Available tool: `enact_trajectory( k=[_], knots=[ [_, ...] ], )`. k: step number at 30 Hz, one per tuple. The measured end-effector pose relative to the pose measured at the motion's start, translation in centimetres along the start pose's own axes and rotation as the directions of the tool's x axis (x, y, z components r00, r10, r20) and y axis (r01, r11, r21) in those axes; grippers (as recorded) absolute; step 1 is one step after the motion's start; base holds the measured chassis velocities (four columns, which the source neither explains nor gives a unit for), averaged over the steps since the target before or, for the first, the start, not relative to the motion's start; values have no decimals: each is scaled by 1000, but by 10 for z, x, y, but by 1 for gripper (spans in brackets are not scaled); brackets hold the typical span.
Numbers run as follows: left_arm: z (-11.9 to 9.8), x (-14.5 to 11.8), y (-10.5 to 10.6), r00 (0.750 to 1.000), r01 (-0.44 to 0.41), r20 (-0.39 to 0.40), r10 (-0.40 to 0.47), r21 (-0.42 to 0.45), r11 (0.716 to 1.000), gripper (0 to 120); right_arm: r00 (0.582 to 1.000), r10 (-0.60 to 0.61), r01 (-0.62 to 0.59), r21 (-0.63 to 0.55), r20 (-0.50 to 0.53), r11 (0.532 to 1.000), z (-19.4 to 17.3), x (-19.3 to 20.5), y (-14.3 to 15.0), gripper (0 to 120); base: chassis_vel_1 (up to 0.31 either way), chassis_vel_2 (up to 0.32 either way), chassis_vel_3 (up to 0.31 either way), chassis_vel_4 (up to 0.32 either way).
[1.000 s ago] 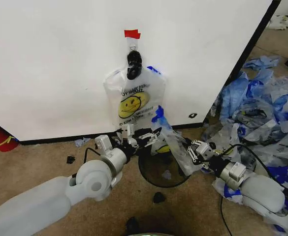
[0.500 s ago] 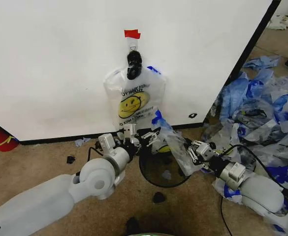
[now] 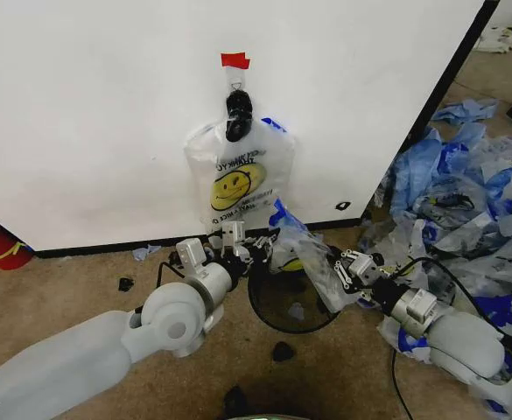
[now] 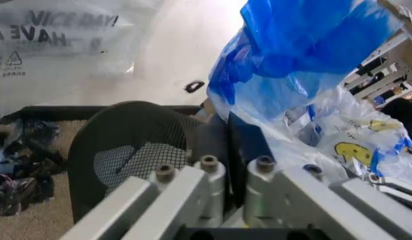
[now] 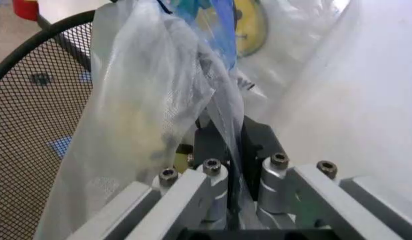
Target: Pick up the garbage bag from the wall and place it over the trash bin.
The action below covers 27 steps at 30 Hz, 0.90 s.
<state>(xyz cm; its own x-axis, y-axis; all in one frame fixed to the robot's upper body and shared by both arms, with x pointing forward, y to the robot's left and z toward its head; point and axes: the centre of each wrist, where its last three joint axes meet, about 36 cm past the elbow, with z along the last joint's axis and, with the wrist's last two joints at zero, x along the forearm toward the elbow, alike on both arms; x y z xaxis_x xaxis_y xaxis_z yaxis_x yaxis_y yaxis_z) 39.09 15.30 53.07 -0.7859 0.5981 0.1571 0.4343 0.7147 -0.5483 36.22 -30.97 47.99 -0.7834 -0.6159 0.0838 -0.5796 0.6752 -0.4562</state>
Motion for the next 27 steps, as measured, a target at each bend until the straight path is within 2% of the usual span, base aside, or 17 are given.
enact_trajectory(
  k=[12,27],
  knots=[
    [4,12,5,1000,25,-7,-25,8,1000,0,1000,8,-8,-30,2,1000,4,1,9,0,0,0,0,0],
    [-9,42,23,997,77,15,-76,-27,997,0,998,56,-54,-76,24,996,11,-3,13,0,0,0,0,0]
  ],
)
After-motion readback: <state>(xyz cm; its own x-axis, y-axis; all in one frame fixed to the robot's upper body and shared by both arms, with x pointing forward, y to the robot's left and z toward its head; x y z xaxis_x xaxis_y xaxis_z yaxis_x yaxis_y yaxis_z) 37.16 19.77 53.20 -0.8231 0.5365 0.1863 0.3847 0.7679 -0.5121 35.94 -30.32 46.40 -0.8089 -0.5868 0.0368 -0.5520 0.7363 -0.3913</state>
